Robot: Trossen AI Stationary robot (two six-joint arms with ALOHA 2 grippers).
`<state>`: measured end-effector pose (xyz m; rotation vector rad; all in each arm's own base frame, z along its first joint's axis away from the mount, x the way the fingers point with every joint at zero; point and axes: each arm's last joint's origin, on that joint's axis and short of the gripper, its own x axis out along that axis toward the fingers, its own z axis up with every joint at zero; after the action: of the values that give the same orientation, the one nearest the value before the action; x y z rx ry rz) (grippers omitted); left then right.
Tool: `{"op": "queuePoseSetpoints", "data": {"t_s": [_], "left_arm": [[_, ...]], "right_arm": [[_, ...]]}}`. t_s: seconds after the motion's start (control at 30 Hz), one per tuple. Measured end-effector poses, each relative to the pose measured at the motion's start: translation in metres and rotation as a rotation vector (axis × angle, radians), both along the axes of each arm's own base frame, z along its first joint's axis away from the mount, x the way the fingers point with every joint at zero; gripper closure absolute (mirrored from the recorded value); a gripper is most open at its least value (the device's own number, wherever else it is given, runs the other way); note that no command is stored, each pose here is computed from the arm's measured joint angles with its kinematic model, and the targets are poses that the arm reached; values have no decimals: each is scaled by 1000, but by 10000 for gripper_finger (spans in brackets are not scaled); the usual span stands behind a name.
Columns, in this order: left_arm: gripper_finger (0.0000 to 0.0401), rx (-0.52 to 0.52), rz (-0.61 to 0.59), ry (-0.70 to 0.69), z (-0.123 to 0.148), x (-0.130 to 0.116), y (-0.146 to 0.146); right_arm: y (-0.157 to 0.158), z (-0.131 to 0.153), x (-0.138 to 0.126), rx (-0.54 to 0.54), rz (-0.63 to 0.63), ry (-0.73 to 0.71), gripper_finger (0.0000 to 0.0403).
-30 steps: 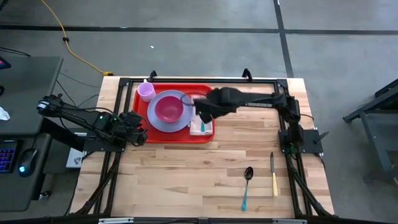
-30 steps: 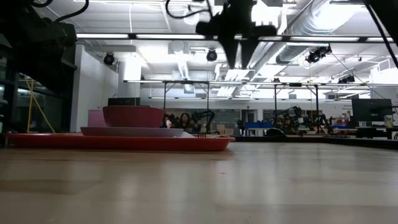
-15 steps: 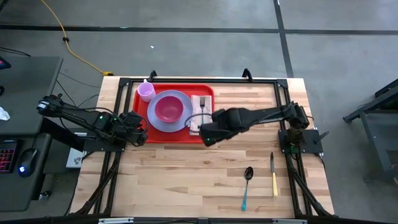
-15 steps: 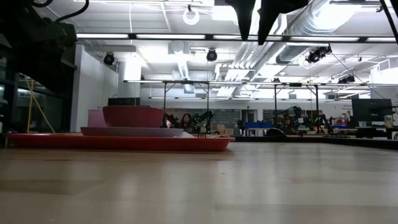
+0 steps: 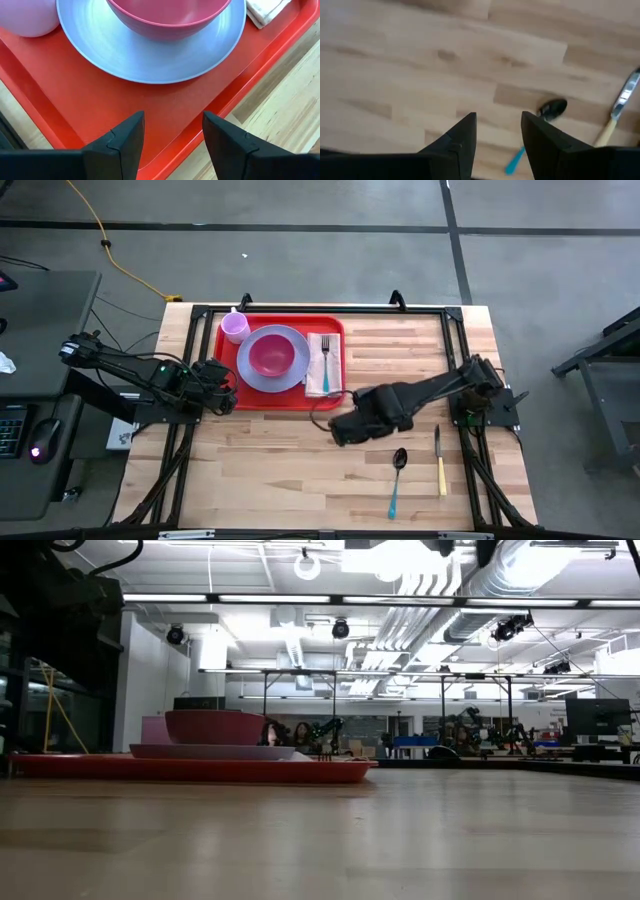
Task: Set up tray
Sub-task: Put the blue spoon to the left of the blue fork on the brown napkin
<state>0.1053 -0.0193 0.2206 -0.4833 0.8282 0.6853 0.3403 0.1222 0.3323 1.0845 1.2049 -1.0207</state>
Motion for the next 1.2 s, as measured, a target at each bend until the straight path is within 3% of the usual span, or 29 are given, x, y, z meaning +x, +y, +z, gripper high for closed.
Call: {"op": "queuePoseSetpoints", "data": {"t_s": [0.47,0.9,1.2], "left_arm": [[174,15,-39,18,0,0,0],[174,-7,-57,28,0,0,-1],[174,-60,-51,29,-1,0,-2]], "right_arm": [[55,0,-25,74,68,32,269],[57,0,-26,-12,154,-8,269],[60,-7,-29,8,135,32,269]]}}
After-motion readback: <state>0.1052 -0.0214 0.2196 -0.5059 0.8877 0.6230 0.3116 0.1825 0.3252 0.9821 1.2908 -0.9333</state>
